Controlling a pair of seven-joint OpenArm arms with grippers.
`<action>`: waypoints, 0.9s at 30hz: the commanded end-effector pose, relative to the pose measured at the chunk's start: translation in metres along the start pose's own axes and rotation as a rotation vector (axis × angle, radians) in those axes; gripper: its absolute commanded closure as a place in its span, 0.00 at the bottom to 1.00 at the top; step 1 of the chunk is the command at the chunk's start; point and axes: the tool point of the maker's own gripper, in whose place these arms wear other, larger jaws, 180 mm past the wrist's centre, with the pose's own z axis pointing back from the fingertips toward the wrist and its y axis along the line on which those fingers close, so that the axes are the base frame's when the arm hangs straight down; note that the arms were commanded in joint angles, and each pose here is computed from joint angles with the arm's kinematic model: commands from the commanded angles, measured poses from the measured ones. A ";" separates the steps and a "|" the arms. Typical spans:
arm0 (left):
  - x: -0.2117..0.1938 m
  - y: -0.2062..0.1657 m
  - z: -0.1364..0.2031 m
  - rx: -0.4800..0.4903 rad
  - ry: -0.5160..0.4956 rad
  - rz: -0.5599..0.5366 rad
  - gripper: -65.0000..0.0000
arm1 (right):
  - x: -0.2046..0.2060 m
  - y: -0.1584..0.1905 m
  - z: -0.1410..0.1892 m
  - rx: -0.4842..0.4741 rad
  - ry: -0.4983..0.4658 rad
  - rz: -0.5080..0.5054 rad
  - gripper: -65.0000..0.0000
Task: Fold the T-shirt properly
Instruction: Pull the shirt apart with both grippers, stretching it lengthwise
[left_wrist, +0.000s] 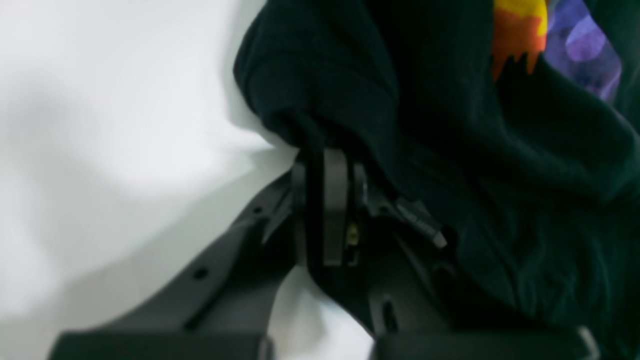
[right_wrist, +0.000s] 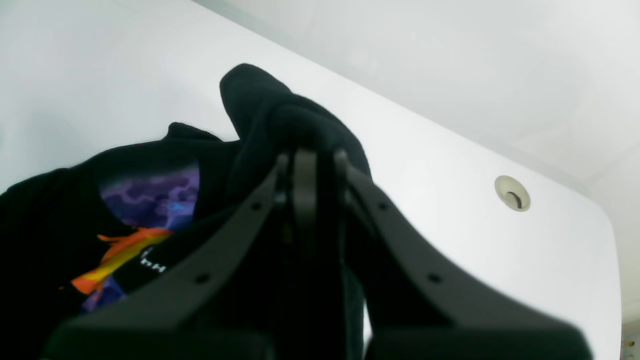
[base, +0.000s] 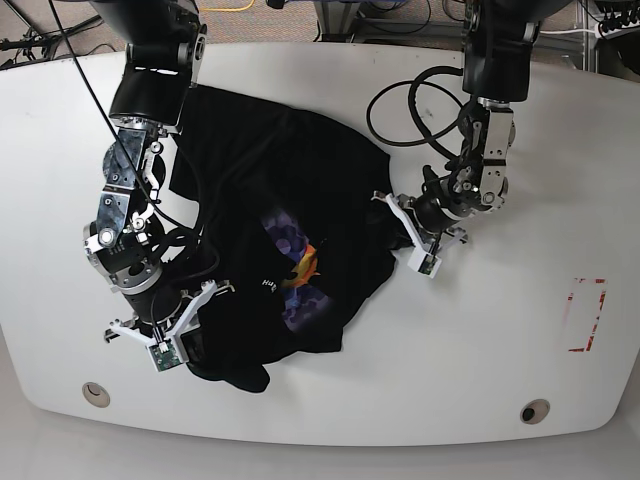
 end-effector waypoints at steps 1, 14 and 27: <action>0.008 0.005 0.002 0.015 -0.006 -0.017 1.00 | 0.026 -0.008 0.003 -0.017 -0.082 0.009 1.00; 0.009 0.019 0.009 0.041 0.003 -0.037 1.00 | 0.025 -0.008 0.004 -0.017 -0.081 0.007 1.00; 0.017 0.036 0.026 0.075 -0.013 -0.086 1.00 | 0.027 -0.009 0.002 -0.016 -0.084 0.011 0.99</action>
